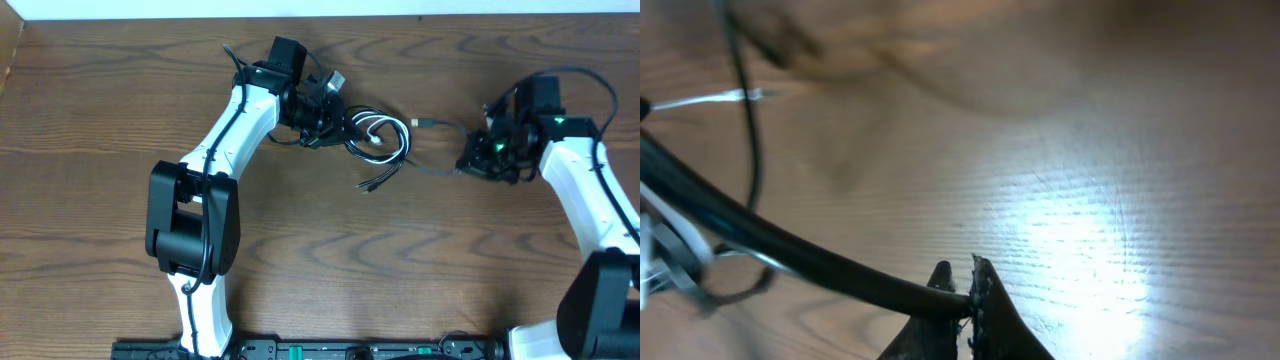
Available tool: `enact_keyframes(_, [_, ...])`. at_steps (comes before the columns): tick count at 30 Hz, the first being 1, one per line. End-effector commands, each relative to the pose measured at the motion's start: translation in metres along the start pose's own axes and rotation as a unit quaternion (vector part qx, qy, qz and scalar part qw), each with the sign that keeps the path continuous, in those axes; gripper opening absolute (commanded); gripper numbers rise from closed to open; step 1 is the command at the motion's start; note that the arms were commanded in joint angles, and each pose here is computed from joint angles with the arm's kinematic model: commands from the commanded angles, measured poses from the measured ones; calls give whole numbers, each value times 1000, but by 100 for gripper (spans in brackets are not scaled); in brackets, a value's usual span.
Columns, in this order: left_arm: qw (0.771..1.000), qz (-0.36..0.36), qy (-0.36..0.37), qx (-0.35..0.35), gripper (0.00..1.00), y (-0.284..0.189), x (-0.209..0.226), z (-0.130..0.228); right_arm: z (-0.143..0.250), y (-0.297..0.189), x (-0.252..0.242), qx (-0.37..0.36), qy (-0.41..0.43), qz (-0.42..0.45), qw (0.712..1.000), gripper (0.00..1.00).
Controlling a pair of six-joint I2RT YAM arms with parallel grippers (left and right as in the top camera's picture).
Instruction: Untangle cables
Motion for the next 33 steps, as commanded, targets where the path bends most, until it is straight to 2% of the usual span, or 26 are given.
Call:
enact_keyframes(1, [1000, -3, 5, -14, 7, -11, 0, -2, 2, 18, -24, 7, 43, 53, 998, 1])
enact_keyframes(3, [1000, 18, 22, -13, 8, -11, -5, -3, 2, 21, -26, 12, 44, 56, 997, 4])
enact_keyframes(6, [997, 56, 48, -16, 7, -12, -16, -5, 2, 22, -26, 12, 44, 56, 997, 22])
enact_keyframes(7, [996, 70, 55, -17, 7, -13, -19, -7, 1, 21, -26, 11, 44, 56, 997, 31])
enact_keyframes(9, [991, 105, 75, -20, 7, -15, -29, -9, 0, 22, -27, 6, 43, 58, 997, 41])
enact_keyframes(14, [977, 185, 110, -12, 8, -20, -51, -9, -5, 22, -19, 1, 23, 33, 999, 43])
enact_keyframes(15, [975, 192, 111, -9, 7, -20, -53, -8, -5, 23, -13, 6, 3, 7, 1000, 43])
enact_keyframes(17, [974, 198, 113, -7, 7, -21, -55, -7, -4, 21, 6, 16, -56, -66, 996, 37])
enact_keyframes(20, [973, 198, 119, -9, 7, -23, -59, -6, -5, 14, 32, 18, -121, -162, 979, 35])
enact_keyframes(26, [981, 130, 139, -41, 7, -31, -67, -7, -8, 2, 62, 13, -151, -239, 959, 37])
enact_keyframes(33, [985, -73, 142, -70, 7, -19, -64, 5, -4, 7, 91, 15, -131, -261, 956, 35])
Point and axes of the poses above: each gripper's point midway between its finger pads, its own y axis out along the fingers, its own x axis along the line the jaws close on, z = x × y, the point moved 5 cm from there along -y, back along the fingers, and after that the axes turned 9 degrees about y, right-handed, at the moved point
